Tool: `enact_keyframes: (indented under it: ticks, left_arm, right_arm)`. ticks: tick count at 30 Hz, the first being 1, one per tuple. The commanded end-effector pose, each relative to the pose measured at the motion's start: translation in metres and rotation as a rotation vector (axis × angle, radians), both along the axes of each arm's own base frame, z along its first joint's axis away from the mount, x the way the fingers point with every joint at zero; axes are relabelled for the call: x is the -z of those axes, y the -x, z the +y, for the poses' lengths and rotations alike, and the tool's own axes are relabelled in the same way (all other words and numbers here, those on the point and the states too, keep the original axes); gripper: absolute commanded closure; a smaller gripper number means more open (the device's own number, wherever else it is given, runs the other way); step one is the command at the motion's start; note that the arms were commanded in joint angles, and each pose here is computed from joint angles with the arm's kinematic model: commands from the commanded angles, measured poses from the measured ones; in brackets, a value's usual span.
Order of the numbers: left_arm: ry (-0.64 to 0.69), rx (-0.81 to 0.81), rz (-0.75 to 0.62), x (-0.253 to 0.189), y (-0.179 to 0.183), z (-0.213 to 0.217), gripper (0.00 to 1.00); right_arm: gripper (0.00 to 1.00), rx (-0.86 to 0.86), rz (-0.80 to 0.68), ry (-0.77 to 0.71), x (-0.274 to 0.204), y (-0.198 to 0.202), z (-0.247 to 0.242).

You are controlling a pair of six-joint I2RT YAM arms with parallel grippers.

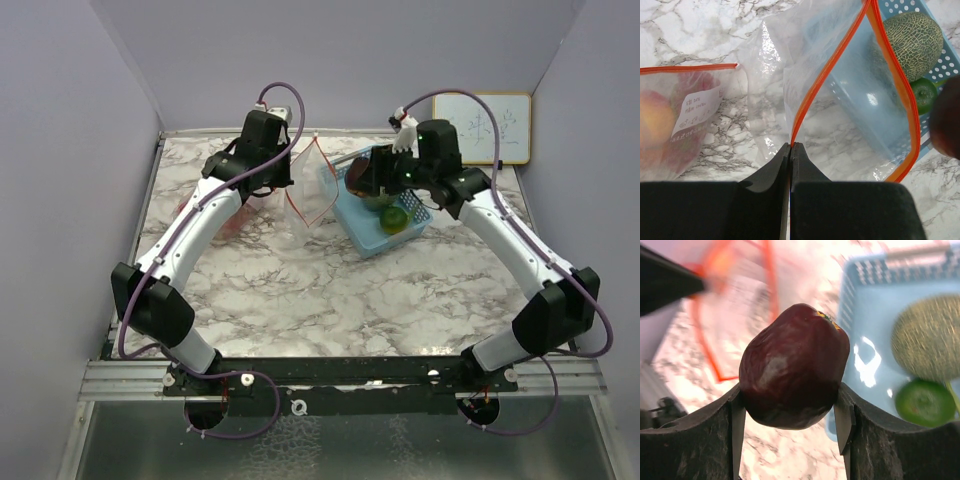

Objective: Place the food in the zip-top bag and seal the zipper
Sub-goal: Pick up the fake vegetable from the bin, then place the fake vegetable in the zipper food storage bag.

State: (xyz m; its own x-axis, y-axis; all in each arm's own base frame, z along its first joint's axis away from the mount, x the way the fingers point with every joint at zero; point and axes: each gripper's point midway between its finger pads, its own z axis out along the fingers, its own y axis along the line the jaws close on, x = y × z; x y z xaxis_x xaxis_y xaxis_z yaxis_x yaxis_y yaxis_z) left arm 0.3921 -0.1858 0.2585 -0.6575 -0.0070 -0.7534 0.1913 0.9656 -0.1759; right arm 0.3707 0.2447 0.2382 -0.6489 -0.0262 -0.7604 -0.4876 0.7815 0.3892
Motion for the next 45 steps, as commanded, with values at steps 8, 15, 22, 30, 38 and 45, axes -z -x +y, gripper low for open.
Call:
enact_keyframes:
  ticks: [8, 15, 22, 30, 38, 45]
  left_arm:
    - [0.048, 0.040, 0.006, 0.001, -0.004, -0.015, 1.00]
    - [0.051, 0.043, -0.003, -0.004, -0.003, -0.014, 1.00]
    - [0.053, 0.052, 0.001, -0.002, -0.004, -0.017, 1.00]
    - [0.052, 0.061, -0.002, -0.003, -0.004, -0.017, 1.00]
    - [0.046, 0.066, 0.015, 0.003, -0.001, -0.017, 1.00]
    - [0.029, 0.063, 0.014, 0.003, 0.001, -0.013, 1.00]
  right_arm:
    - [0.53, -0.337, -0.167, -0.243, -0.082, 0.007, 0.087]
    - [0.24, -0.249, -0.110, -0.157, -0.053, -0.019, 0.097]
    - [0.00, -0.108, -0.226, -0.044, -0.073, -0.025, 0.061]
    - [0.00, 0.254, -0.118, 0.236, -0.023, -0.020, -0.031]
    - [0.01, 0.298, 0.028, 0.446, 0.065, -0.019, -0.065]
    - [0.00, 0.308, 0.067, 0.564, 0.123, -0.031, -0.078]
